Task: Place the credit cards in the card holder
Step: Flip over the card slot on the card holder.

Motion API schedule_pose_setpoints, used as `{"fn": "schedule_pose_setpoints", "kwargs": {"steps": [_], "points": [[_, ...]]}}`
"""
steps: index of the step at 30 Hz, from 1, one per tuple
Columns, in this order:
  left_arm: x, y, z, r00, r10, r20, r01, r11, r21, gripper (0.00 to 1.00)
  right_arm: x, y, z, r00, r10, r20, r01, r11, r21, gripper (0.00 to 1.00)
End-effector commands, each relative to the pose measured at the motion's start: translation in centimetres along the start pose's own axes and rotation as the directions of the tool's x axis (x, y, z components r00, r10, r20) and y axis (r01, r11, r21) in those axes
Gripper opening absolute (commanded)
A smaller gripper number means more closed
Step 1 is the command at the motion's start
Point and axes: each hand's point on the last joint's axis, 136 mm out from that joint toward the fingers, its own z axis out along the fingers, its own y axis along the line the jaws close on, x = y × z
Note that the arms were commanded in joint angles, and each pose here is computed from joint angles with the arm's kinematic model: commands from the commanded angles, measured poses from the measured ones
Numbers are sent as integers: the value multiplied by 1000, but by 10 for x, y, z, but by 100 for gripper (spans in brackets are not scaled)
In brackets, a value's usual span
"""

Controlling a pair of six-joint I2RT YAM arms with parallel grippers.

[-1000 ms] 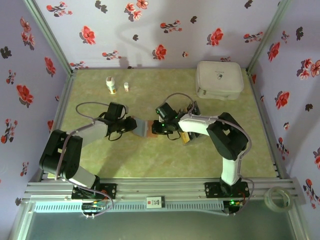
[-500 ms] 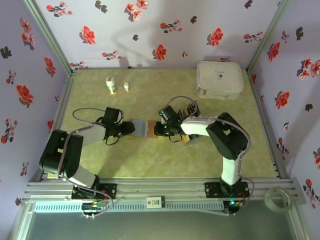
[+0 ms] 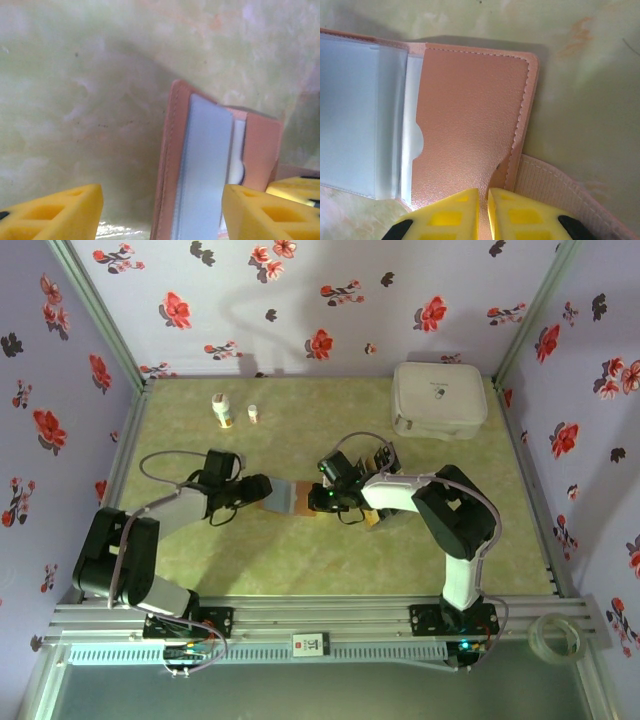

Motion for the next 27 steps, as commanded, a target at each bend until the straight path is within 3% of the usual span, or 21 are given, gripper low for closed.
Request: {"fn": "schedule_pose_setpoints", "kwargs": {"steps": [1,10,22,27], "points": [[-13,-7,-4,1000,23,20,-24,999,33,64,18,-38,12,998,46,-42,-42,993,107,14],[-20,-4,4,999,-50,19,48,993,109,46,20,-42,14,998,50,-49,-44,992,116,14],[-19,1,15,995,-100,3,99,984,147,42,21,-44,16,997,54,-52,-47,992,117,13],[-18,2,17,994,-107,1,106,982,154,36,20,-45,16,997,56,-52,-50,992,117,13]]}}
